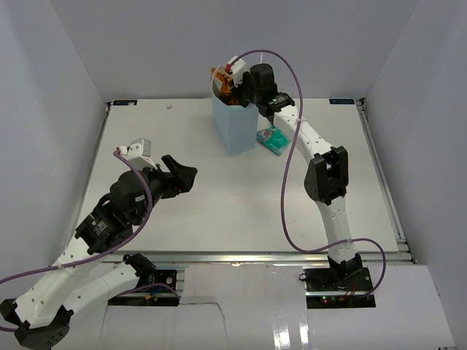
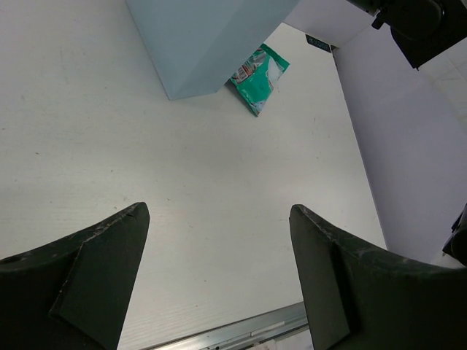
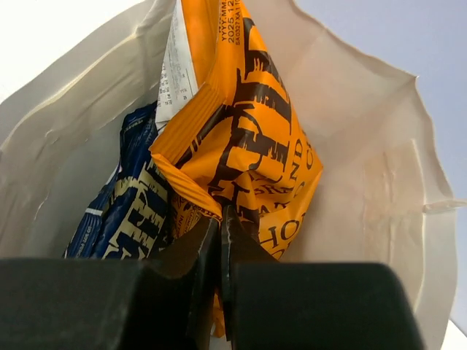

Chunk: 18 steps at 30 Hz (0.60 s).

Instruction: Place the snacks into the paper bag

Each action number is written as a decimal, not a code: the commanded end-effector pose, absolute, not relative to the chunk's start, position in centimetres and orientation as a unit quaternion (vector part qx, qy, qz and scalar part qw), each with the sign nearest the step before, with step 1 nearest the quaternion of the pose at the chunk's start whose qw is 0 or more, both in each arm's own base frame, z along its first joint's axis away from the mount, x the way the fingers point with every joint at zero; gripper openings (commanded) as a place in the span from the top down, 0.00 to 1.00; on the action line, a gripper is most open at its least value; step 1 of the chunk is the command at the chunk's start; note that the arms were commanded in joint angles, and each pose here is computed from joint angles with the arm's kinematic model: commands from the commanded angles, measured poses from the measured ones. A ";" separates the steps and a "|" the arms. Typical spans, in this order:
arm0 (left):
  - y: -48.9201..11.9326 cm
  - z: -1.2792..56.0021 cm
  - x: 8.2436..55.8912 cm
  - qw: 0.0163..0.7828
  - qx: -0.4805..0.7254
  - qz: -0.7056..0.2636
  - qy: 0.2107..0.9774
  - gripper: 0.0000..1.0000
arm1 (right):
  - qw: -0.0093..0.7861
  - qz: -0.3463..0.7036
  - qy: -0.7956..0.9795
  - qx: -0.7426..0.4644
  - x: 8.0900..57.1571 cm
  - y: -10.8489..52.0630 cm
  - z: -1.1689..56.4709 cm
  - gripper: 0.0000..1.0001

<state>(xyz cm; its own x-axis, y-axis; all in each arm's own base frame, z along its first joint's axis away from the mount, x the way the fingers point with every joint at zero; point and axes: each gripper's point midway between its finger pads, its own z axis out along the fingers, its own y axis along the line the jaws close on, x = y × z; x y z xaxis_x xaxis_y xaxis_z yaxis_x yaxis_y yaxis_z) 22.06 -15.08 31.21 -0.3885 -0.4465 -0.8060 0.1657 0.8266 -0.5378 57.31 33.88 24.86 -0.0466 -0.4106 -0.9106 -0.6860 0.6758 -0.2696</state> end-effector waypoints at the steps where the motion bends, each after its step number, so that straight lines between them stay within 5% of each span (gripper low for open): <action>1: -15.2 31.6 21.9 0.548 -0.088 -0.292 0.779 0.12 | 0.525 0.107 0.740 -0.406 56.1 32.6 21.9 0.92; 4: -15.3 31.8 21.8 0.549 -0.086 -0.295 0.777 0.12 | 0.549 0.121 0.721 -0.406 55.7 33.1 25.3 0.82; 6: -15.2 32.1 21.8 0.551 -0.086 -0.296 0.775 0.12 | 0.572 0.134 0.701 -0.404 55.2 33.2 28.6 0.58; 9: -15.2 32.6 21.8 0.556 -0.084 -0.298 0.771 0.12 | 0.610 0.156 0.667 -0.398 53.5 33.1 34.4 0.45; 18: -15.8 33.0 22.0 0.561 -0.073 -0.307 0.765 0.12 | 0.667 0.213 0.621 -0.353 47.5 28.8 45.0 0.37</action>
